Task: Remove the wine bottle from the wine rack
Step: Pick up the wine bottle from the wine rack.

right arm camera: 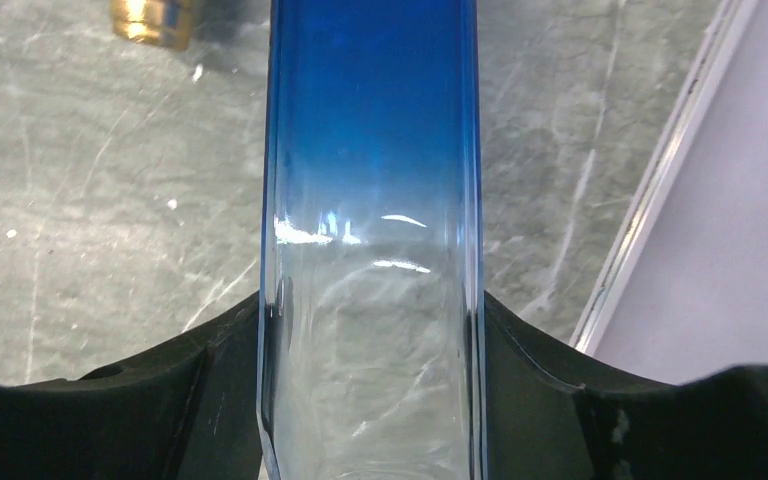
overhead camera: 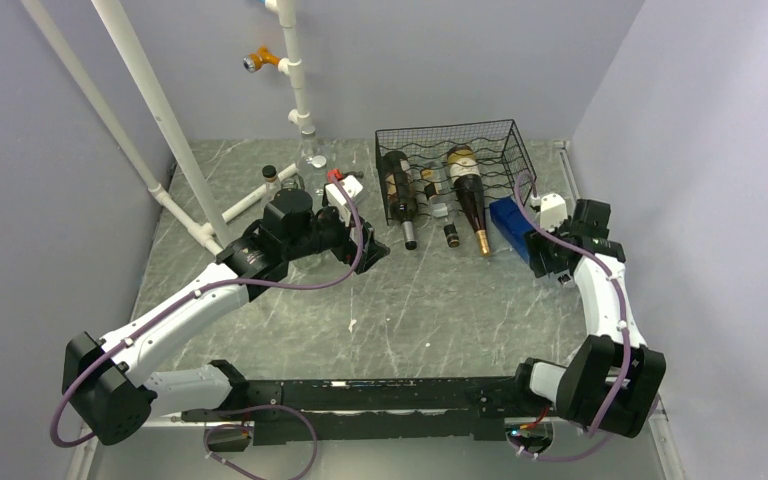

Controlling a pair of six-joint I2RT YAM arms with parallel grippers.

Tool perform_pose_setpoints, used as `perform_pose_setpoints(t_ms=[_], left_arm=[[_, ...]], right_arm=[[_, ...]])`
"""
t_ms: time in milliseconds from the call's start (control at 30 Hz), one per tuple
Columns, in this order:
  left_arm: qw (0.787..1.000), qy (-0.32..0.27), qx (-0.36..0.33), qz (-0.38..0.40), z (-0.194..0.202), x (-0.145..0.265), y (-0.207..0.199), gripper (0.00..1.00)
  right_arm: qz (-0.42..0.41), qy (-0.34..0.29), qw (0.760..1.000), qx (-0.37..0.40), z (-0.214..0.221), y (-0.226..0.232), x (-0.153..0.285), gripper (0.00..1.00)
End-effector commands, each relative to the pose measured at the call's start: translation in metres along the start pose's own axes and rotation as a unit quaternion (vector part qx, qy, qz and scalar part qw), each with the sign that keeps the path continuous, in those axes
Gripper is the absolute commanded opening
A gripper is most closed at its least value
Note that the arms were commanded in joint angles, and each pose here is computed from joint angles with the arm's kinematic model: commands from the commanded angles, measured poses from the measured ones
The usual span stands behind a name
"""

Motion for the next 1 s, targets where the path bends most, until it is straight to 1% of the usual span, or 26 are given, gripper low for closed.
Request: perform_pose_setpoints(t_ms=[0,200,400,700,833,967], left_arm=[[0.999,-0.032,-0.011,0.005,-0.02,0.007,-0.005,0.99],[0.999,-0.032,-0.012,0.008,-0.019,0.007,-0.006,0.99],[0.999,-0.032,-0.012,0.019,-0.019,0.006,-0.009,0.99],[0.999,-0.032,-0.019,0.04,-0.017,0.004,-0.015,0.99],[0.996,-0.038,-0.032,0.067,-0.016,0.003,-0.024,0.99],[0.991,-0.043,-0.057,0.116,-0.008,0.001,-0.04,0.99]], right_arm=[[-0.003,-0.025,0.999,0.034,-0.015,0.0,0.02,0.0],[-0.003,-0.002,0.999,0.052,-0.008,0.002,0.032,0.0],[0.004,0.021,0.997,0.08,-0.005,-0.001,0.053,0.0],[0.007,0.079,0.989,0.127,0.007,-0.005,0.078,0.0],[0.004,0.093,0.985,0.145,0.012,-0.003,0.088,0.0],[-0.004,0.096,0.981,0.166,0.013,0.0,0.101,0.0]])
Point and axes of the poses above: each gripper's point midway between its finger pads, its own x axis back along the fingers, its own y axis along the line the jaws close on, z = x × y, the point moved 3 cm from there along x, back along the fingers, and after that the axes turned 3 degrees about -x, right-handed, at the moved point
